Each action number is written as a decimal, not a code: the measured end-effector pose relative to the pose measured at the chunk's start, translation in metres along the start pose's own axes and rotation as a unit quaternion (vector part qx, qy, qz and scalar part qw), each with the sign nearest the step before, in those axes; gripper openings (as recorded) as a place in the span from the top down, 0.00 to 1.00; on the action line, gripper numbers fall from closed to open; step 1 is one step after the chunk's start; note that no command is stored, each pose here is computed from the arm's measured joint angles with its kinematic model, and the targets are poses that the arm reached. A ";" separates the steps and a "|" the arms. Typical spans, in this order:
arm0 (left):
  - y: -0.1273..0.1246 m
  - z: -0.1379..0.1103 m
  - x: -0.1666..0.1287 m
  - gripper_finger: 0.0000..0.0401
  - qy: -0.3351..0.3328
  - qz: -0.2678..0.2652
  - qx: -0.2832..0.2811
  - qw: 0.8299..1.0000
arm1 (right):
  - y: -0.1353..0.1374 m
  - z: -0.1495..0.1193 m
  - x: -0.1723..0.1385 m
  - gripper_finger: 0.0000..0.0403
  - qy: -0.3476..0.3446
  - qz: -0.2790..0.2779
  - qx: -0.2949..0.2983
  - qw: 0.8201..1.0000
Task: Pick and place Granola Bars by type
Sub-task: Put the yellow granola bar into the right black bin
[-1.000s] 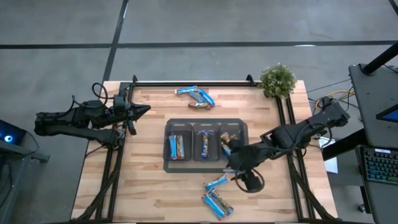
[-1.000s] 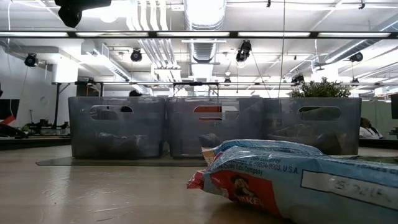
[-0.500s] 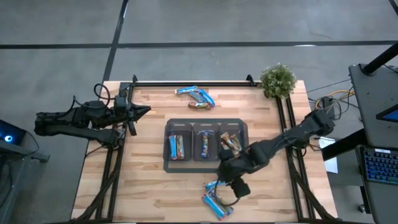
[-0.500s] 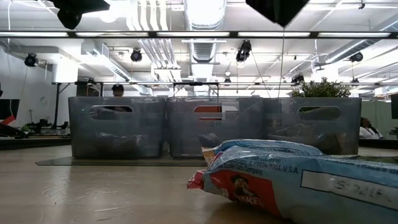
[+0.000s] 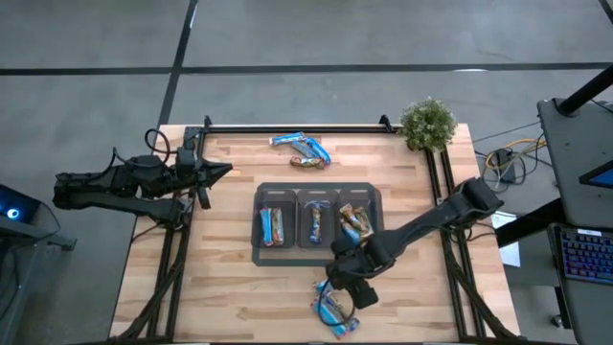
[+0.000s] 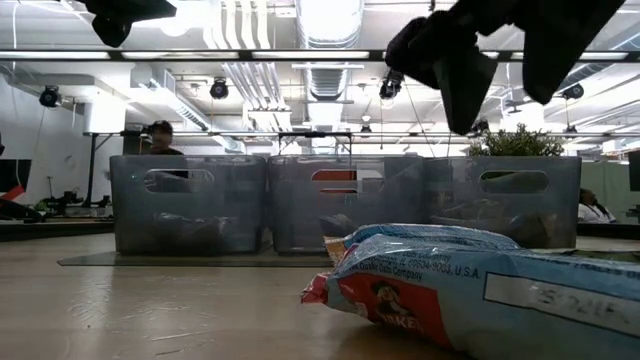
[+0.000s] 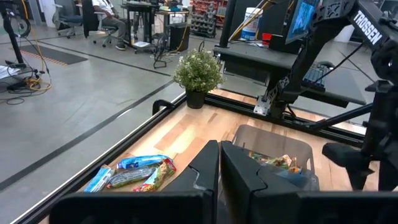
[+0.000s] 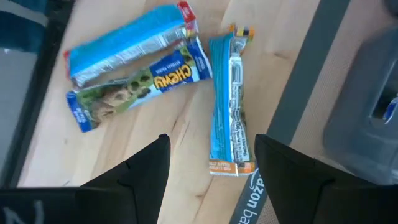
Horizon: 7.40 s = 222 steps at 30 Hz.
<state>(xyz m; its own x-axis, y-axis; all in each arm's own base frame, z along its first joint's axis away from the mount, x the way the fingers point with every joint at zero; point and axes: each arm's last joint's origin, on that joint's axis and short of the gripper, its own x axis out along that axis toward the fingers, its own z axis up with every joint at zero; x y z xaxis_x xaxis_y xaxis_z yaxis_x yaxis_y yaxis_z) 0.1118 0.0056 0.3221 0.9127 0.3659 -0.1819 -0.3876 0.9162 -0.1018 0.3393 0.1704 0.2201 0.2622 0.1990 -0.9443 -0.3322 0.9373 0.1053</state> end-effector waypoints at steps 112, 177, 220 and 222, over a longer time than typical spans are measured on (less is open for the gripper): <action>0.000 0.000 0.000 1.00 -0.001 0.000 0.001 1.000 | 0.000 0.023 0.036 0.44 -0.023 -0.014 -0.021 0.999; -0.003 -0.001 0.007 1.00 0.008 0.001 -0.007 1.000 | 0.046 -0.011 0.056 0.44 0.015 -0.121 -0.035 0.992; -0.003 0.000 0.007 1.00 0.005 0.000 -0.008 1.000 | 0.015 -0.018 0.073 0.44 0.015 -0.112 0.001 0.994; -0.003 0.000 0.007 1.00 0.005 0.000 -0.008 1.000 | 0.014 -0.021 0.074 0.44 0.021 -0.112 0.001 0.994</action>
<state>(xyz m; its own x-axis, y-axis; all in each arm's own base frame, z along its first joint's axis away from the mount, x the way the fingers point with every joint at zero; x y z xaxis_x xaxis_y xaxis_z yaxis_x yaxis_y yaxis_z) 0.1197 0.0051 0.3210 0.9111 0.3651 -0.1914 -0.3905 0.9131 -0.1170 0.3350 0.1926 0.1447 0.2913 -0.0261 -0.9563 -0.2680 0.9574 -0.1078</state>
